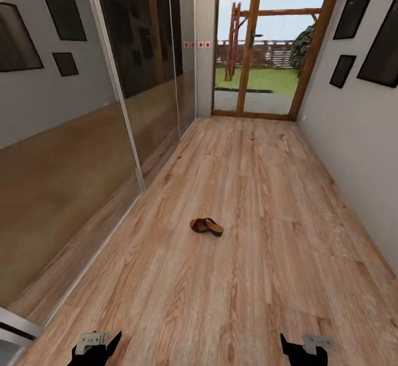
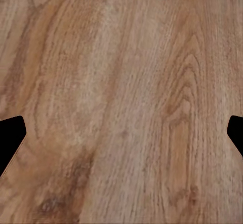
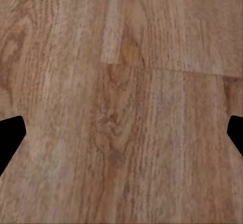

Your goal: Pick up the two gym shoes and the two sandals from the corridor floor and place them onto the hallstand (shoe rack) in the corridor, making sure they are on the rack and not on the floor. Arrange them so the two gym shoes are next to each other and the two sandals are next to each other.

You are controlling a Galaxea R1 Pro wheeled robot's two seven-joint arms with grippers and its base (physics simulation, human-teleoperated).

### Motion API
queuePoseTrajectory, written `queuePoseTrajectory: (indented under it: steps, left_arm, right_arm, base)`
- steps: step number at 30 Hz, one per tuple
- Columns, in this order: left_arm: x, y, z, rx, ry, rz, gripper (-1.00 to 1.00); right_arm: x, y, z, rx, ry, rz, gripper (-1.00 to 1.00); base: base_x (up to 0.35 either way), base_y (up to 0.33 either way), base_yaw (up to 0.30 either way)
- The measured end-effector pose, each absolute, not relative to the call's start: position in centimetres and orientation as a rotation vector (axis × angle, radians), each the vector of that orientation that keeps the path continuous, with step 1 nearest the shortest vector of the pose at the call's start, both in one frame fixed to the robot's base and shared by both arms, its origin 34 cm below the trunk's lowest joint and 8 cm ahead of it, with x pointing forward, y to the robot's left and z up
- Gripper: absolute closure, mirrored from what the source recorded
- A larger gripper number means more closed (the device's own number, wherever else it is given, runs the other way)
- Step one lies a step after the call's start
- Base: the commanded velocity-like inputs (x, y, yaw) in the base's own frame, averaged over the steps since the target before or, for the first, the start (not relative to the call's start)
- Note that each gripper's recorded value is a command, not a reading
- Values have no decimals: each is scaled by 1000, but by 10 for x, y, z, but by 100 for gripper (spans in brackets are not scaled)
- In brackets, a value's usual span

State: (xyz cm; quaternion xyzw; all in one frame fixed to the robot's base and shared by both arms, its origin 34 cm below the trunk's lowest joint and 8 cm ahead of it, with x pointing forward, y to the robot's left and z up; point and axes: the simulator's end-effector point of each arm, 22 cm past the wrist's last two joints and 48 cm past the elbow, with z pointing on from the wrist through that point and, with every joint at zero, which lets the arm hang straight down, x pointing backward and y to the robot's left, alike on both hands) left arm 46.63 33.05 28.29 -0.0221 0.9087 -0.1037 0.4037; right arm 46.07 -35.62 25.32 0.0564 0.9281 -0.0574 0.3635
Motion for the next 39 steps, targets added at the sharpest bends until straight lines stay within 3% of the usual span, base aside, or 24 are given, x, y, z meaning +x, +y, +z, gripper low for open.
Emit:
queuePoseTrajectory:
  steps: [12, 39]
  left_arm:
    - [467, 330, 283, -56, 2294, -262, -100]
    - [466, 330, 283, -56, 2296, -262, -100]
  right_arm:
    - [461, -356, 253, 145, 2389, -148, -100]
    - [461, -353, 253, 146, 2388, -142, -100]
  base:
    - [316, -124, 204]
    - [301, -137, 10]
